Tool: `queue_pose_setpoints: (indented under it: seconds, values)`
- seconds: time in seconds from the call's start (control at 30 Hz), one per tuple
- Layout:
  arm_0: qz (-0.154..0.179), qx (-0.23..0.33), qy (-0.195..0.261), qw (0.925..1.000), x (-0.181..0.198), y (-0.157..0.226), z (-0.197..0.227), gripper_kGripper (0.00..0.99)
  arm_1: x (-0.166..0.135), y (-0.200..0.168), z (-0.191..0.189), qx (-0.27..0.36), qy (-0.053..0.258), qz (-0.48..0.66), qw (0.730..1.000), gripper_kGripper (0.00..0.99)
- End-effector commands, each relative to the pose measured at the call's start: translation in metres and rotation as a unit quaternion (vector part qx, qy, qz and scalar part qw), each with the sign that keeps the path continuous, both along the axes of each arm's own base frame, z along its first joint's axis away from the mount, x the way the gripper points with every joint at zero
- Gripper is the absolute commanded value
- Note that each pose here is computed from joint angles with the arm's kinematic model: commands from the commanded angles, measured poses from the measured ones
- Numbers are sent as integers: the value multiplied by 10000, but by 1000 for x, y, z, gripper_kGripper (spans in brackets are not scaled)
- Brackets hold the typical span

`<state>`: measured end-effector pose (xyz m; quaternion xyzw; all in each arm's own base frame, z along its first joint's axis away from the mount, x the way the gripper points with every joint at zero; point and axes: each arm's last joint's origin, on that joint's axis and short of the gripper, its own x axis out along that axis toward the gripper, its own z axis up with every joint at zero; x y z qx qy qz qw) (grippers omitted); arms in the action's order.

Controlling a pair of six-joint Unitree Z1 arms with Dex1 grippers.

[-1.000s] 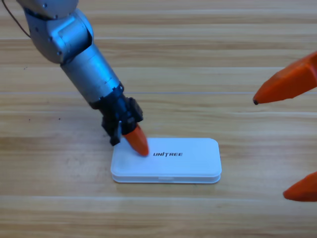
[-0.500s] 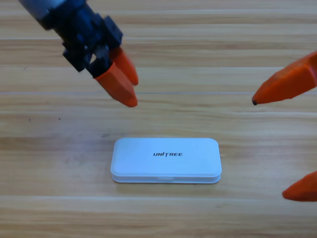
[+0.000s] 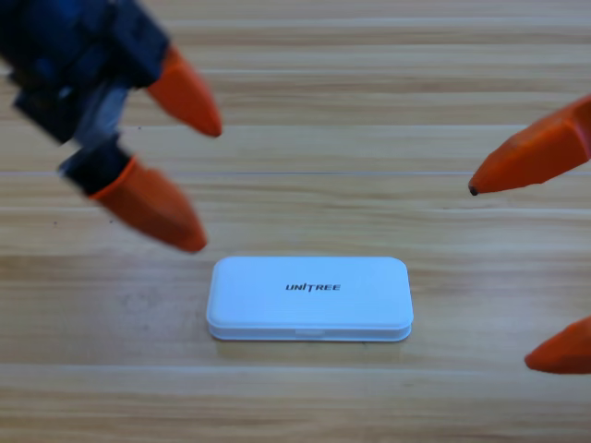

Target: Clean up eraser and pencils

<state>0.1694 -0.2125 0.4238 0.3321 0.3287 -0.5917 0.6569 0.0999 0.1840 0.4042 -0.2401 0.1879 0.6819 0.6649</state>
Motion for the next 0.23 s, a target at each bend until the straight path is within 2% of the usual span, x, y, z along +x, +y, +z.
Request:
queue_pose_setpoints:
  seconds: [0.03, 0.23]
  values:
    - [-120, -46, -117, 9998, -26, 18, -15, 990, 10, 5, -11, -115, 190, -86, 9997, 986]
    - [-110, 10, -73, 9999, -27, 20, -19, 990, 10, 5, -12, -121, 194, -86, 9997, 986]
